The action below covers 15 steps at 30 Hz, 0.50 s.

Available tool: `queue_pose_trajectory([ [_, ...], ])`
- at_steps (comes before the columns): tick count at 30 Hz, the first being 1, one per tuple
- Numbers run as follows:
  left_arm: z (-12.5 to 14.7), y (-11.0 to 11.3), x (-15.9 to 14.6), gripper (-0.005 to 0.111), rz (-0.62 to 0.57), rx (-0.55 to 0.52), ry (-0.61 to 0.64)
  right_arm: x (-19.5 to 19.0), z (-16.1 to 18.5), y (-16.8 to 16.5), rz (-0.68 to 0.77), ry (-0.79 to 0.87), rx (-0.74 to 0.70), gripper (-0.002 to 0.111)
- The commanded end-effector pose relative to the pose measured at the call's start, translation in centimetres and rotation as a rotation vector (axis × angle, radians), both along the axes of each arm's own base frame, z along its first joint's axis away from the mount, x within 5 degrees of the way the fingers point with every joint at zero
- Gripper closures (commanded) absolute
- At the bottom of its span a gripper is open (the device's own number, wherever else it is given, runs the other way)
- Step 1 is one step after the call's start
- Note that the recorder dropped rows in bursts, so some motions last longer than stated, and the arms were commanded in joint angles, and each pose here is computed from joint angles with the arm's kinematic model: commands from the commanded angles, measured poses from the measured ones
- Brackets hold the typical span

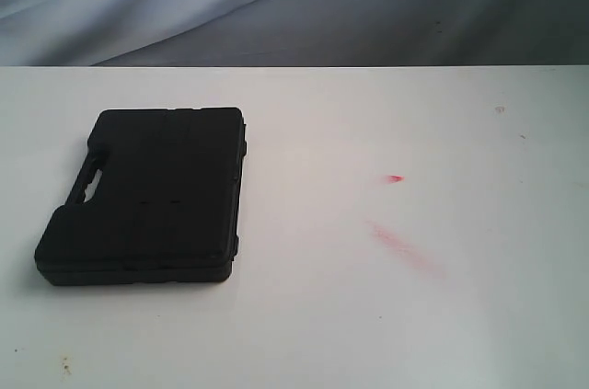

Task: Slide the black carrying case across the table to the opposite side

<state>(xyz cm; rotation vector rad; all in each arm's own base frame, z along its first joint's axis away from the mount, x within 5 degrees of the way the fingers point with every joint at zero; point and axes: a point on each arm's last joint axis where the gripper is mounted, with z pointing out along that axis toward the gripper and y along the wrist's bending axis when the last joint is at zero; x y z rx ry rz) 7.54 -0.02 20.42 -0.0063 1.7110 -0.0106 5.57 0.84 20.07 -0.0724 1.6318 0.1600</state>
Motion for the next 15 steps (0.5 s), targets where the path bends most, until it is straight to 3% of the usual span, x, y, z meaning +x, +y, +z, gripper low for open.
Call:
queue_pose_trajectory([
  [1,-0.56,-0.05,-0.08,0.106,-0.006,-0.004,-0.006,0.01,0.01,-0.04,-0.006,-0.011,-0.004,0.108],
  [10,-0.56,-0.5,-0.1,0.106,-0.07,0.02,-0.007,0.01,0.01,-0.04,-0.006,-0.011,-0.004,0.108],
  [15,-0.4,-0.49,-0.26,0.106,-0.063,-0.026,-0.027,0.01,0.01,-0.04,-0.006,-0.011,-0.004,0.108],
])
